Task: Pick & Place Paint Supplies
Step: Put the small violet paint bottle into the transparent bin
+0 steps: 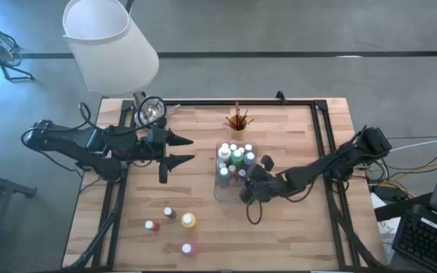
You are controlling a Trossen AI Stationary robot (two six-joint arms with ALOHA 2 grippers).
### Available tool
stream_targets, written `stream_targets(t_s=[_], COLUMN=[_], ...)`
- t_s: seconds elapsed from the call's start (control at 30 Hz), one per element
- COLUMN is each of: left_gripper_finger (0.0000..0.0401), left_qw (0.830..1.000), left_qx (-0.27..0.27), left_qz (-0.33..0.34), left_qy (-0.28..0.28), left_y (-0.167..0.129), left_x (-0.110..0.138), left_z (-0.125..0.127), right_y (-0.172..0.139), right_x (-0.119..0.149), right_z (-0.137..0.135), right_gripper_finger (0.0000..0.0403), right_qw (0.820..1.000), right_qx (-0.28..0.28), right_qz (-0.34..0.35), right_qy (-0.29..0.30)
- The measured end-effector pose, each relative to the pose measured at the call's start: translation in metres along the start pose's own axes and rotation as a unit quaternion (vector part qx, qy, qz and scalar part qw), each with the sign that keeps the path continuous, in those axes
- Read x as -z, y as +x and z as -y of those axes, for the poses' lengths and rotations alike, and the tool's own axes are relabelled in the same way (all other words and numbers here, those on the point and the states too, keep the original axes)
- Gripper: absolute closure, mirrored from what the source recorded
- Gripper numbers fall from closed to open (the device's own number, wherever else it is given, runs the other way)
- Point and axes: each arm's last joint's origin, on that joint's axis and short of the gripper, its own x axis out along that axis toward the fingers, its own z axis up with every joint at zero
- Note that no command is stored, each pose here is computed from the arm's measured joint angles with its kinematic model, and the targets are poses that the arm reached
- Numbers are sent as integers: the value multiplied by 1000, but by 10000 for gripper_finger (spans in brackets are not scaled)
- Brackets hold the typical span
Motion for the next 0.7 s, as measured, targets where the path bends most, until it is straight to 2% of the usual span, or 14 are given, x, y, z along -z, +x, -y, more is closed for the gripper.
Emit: stream_targets(t_s=[0.63,0.7], left_gripper_finger=[178,179], left_qw=[1000,1000], left_qx=[0,0], left_qz=[0,0], left_qy=[-4,-4], left_y=[0,0], left_x=[0,0], left_z=[0,0], right_y=[14,14], right_x=[-3,-3], right_z=[4,4], right_gripper_finger=[295,281], right_qw=[1000,1000], right_qx=[19,19], right_qz=[-3,-3], right_qy=[-19,-19])
